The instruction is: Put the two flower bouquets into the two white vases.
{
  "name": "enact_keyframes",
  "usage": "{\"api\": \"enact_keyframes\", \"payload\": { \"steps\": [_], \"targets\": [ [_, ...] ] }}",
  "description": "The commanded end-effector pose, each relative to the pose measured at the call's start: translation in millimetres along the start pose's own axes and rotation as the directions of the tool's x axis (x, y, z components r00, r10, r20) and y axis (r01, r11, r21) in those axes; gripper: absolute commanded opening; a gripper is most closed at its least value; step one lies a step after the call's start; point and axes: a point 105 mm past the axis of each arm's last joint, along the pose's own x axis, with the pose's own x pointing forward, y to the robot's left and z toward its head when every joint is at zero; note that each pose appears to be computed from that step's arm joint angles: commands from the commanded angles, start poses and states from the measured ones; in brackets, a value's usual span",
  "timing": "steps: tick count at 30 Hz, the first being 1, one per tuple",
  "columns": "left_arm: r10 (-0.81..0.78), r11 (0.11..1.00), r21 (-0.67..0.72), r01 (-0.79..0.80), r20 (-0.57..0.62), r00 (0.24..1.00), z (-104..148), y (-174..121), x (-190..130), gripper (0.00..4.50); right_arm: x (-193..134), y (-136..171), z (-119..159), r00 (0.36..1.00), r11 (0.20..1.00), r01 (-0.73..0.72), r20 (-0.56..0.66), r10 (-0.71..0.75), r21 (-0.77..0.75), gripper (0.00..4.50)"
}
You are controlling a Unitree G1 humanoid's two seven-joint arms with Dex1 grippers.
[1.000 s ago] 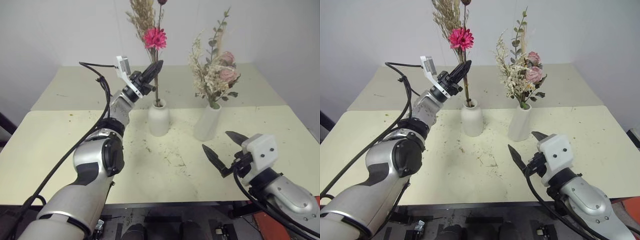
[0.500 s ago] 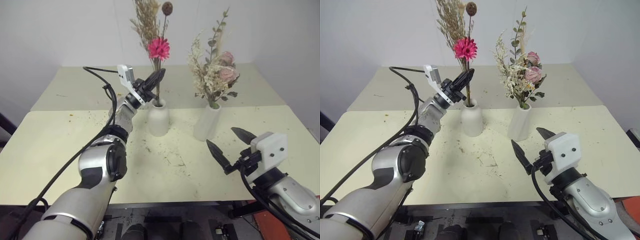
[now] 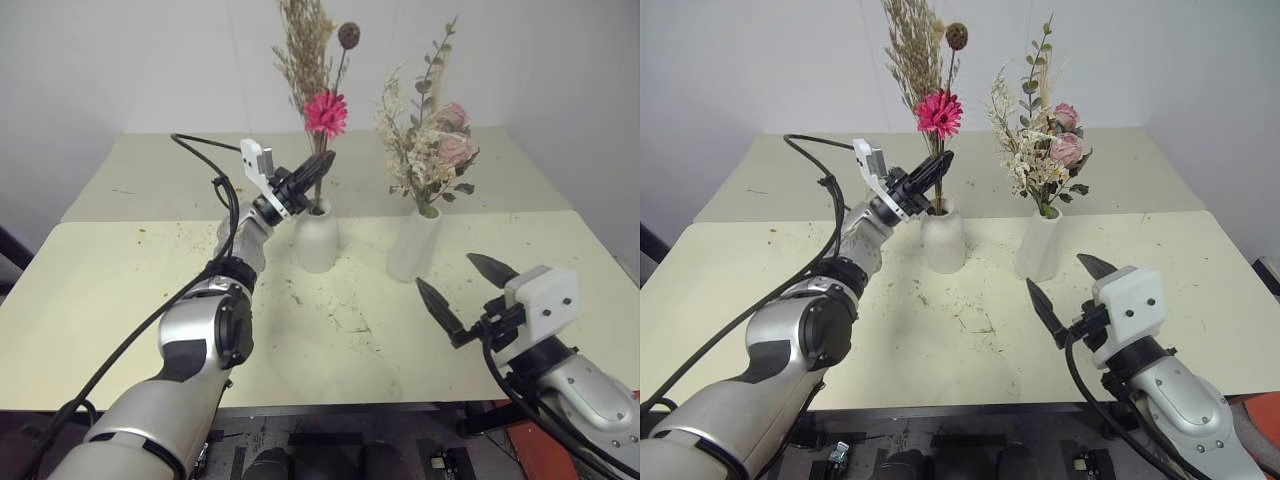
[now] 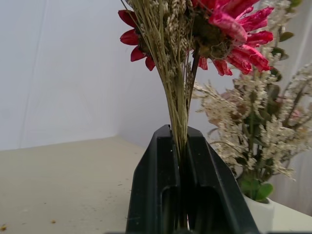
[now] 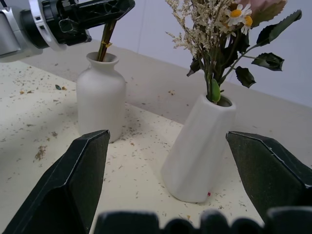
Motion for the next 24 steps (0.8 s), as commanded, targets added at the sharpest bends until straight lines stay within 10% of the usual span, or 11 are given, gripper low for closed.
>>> {"api": "enact_keyframes", "payload": {
  "steps": [1, 11, 24],
  "targets": [
    [-0.045, 0.998, 0.055, 0.042, 0.051, 0.998, 21.0, -0.9, 0.4, 1.42, -1.0, 0.2, 8.8, 0.999, 1.000, -0.001, 0.047, 0.002, -0.023, 4.50],
    [-0.033, 0.992, 0.116, 0.040, -0.065, 0.997, 20.6, 11.5, -21.5, 4.48, 2.2, 0.1, 4.9, 0.999, 0.999, -0.020, 0.037, 0.021, -0.028, 4.50],
    [0.008, 0.925, 0.346, 0.155, -0.426, 0.904, 34.8, 27.4, -41.2, 4.48, 8.6, -10.1, -4.2, 1.000, 0.999, 0.011, 0.000, -0.011, -0.032, 4.50]
  ]
}}
